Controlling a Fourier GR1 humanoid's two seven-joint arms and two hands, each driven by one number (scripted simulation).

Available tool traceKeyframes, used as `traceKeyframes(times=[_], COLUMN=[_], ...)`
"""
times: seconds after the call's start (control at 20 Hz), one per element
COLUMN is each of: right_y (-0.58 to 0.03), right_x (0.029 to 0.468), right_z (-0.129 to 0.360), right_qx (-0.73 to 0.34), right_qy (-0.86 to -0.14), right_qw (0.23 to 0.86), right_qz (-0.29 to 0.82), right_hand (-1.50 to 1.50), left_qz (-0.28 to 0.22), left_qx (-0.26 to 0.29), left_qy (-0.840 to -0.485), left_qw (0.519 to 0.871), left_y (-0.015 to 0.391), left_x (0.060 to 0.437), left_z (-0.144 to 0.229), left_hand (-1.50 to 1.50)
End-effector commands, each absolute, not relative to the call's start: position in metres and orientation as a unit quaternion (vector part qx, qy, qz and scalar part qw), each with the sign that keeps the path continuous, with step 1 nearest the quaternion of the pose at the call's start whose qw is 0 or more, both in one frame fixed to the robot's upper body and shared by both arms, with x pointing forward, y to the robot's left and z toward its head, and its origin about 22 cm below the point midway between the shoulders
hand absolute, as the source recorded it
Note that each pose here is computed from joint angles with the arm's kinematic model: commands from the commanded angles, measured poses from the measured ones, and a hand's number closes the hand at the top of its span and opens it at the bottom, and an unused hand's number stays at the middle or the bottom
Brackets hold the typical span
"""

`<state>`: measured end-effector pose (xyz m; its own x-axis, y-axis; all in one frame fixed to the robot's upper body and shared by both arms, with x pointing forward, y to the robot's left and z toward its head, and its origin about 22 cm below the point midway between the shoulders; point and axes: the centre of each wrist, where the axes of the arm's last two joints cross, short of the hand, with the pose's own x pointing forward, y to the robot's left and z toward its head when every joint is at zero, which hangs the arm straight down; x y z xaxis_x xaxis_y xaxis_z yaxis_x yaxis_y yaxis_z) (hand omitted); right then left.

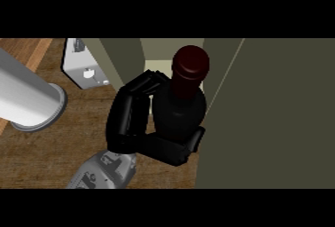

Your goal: Pick up the wine, place it into the cabinet and close the cabinet

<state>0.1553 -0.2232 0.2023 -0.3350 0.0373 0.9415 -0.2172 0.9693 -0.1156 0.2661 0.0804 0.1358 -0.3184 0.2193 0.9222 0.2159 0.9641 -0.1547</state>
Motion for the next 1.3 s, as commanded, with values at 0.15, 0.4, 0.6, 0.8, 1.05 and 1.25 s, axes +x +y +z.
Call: traceKeyframes(times=[0.15,0.4,0.6,0.8,1.05,1.25], right_y=[-0.219,-0.229,-0.224,-0.229,-0.228,-0.228], right_x=[0.121,0.124,0.13,0.135,0.119,0.136], right_z=[0.215,0.212,0.215,0.22,0.21,0.2], right_qx=[0.086,0.089,0.092,0.085,0.085,0.085], right_qy=[-0.814,-0.819,-0.817,-0.821,-0.82,-0.819], right_qw=[0.564,0.555,0.557,0.552,0.554,0.557], right_qz=[0.11,0.116,0.117,0.118,0.111,0.106], right_hand=[-1.5,-1.5,-1.5,-1.5,-1.5,-1.5], left_qz=[-0.003,0.007,0.025,0.038,0.056,0.037], left_qx=[-0.111,-0.088,-0.085,-0.09,-0.094,-0.063], left_qy=[-0.818,-0.817,-0.817,-0.808,-0.811,-0.808], left_qw=[0.565,0.57,0.57,0.581,0.575,0.585], left_y=[0.052,0.055,0.054,0.058,0.062,0.058], left_x=[0.276,0.285,0.289,0.299,0.301,0.308], left_z=[0.144,0.128,0.118,0.1,0.095,0.068], left_hand=[1.5,1.5,1.5,1.5,1.5,1.5])
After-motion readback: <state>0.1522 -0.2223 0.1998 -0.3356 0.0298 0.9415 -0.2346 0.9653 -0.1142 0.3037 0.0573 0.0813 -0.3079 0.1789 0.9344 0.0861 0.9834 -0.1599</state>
